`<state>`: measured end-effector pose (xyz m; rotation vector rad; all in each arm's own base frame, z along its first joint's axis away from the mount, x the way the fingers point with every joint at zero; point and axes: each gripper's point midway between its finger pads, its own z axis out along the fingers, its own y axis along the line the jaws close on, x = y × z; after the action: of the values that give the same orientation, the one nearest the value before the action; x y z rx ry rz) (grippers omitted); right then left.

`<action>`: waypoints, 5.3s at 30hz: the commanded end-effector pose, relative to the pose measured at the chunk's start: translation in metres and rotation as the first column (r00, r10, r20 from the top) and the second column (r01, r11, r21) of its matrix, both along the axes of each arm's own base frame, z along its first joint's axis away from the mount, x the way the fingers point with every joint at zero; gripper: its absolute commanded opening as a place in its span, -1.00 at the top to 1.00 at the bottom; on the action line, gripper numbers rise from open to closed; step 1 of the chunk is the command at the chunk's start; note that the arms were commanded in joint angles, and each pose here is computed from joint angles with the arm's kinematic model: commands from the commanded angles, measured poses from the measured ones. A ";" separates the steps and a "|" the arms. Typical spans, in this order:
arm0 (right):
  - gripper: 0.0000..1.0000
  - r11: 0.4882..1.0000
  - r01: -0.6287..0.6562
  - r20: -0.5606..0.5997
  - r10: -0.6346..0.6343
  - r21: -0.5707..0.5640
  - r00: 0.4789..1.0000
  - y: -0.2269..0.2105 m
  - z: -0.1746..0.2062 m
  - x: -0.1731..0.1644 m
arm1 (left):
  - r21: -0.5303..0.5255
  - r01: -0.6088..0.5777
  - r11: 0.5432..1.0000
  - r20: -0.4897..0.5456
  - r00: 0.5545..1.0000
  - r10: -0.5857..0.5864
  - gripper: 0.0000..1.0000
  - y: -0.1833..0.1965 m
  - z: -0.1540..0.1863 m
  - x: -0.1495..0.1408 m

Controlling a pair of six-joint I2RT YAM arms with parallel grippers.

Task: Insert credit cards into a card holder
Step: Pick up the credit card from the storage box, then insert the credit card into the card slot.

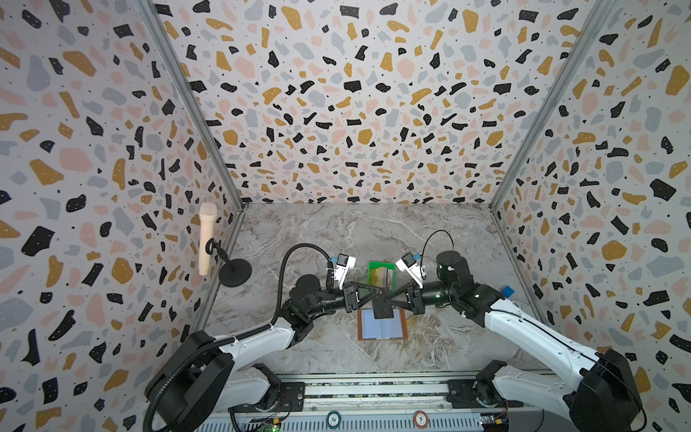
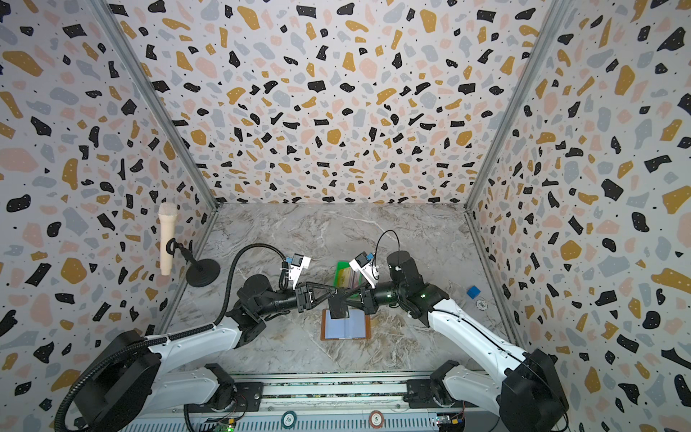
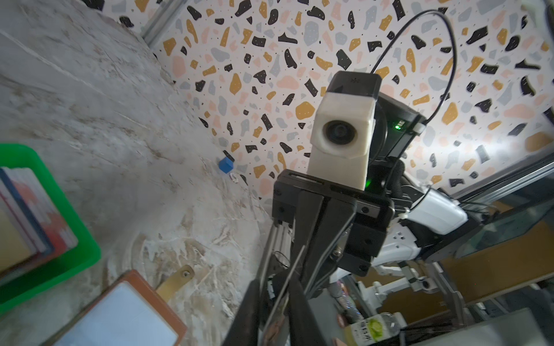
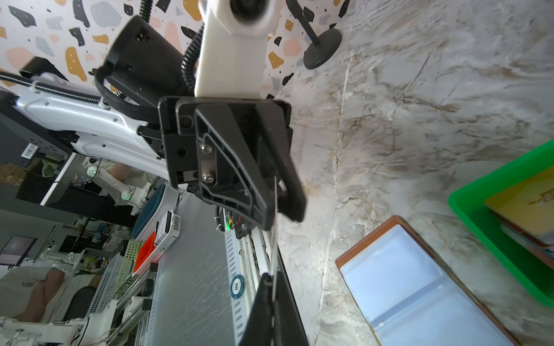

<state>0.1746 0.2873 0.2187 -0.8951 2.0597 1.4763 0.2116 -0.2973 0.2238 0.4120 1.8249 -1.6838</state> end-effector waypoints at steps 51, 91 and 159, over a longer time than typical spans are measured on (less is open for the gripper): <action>1.00 0.880 0.410 -0.186 -0.456 -0.240 0.870 -0.024 -0.144 0.036 | 0.488 -0.150 0.860 -0.218 0.933 0.287 1.00 0.037 -0.193 -0.014; 1.00 0.843 0.473 -0.301 -0.535 -0.256 0.789 -0.038 -0.156 0.028 | 0.466 -0.046 0.884 -0.369 0.898 0.241 1.00 0.034 -0.216 -0.045; 1.00 0.917 0.245 -0.446 -0.372 -0.316 0.814 -0.021 -0.195 0.009 | 0.452 -0.028 0.891 -0.405 0.884 0.233 1.00 0.034 -0.224 -0.050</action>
<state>0.1870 0.2657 0.0346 -0.1994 2.6088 1.4374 0.1771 -0.2728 0.0240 0.0578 2.4139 -1.3913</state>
